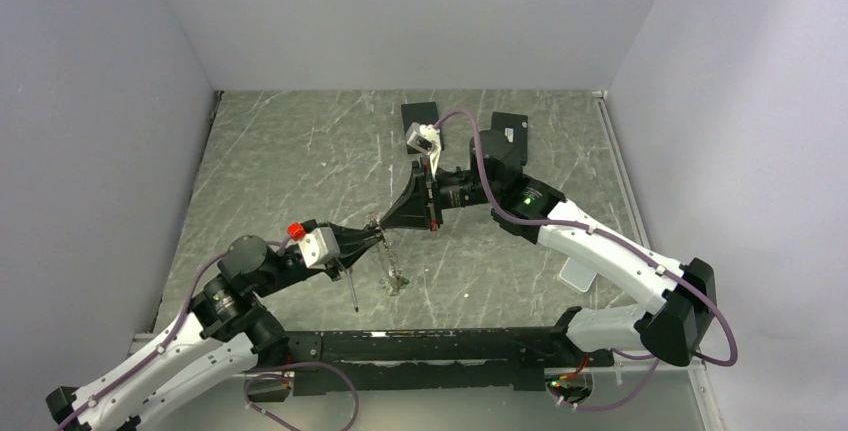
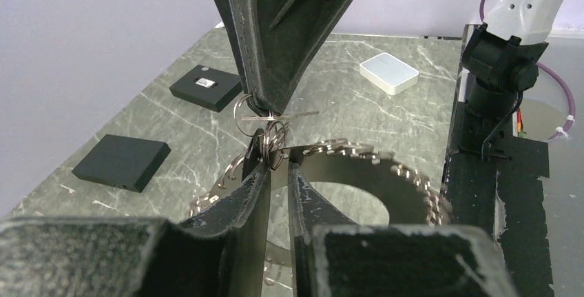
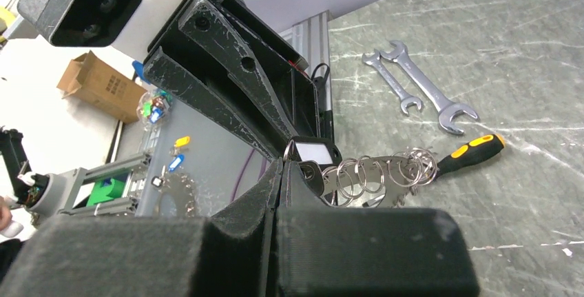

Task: Put the keys on the keyring

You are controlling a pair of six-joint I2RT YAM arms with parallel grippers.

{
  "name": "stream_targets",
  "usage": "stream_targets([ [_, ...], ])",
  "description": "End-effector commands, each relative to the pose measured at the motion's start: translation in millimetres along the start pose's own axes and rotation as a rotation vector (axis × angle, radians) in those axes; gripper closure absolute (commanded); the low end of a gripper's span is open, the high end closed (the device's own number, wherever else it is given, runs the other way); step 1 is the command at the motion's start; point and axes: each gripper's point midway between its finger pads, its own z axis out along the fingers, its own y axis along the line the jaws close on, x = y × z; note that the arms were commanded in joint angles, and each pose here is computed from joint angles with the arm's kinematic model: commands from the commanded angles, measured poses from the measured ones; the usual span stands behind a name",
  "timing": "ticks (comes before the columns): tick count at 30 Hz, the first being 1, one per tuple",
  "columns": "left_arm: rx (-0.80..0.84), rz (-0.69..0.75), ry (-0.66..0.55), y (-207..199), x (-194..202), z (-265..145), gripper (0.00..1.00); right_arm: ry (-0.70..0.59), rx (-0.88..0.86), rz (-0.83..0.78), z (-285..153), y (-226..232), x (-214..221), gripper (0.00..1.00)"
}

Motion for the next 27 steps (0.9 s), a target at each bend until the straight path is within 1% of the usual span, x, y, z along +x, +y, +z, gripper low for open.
stream_targets([
  [1,0.033,0.016,-0.027,-3.8,-6.8,4.7,0.80,-0.073,-0.065,-0.116,-4.8,19.2,-23.8,1.00],
  [10,0.013,0.019,-0.044,-0.9,-9.8,3.3,0.82,-0.062,-0.080,-0.110,-4.1,20.0,-19.6,1.00],
  [15,0.012,0.023,-0.044,-1.0,-10.3,1.5,0.90,-0.058,-0.095,-0.107,-3.1,20.9,-17.8,1.00],
  [23,0.018,0.027,-0.042,-2.0,-10.5,1.3,1.00,-0.044,-0.104,-0.095,-1.2,18.8,-13.2,1.00],
  [27,0.016,0.020,-0.030,-1.2,-11.4,0.8,1.00,-0.033,-0.098,-0.094,0.0,16.3,-10.4,1.00],
])
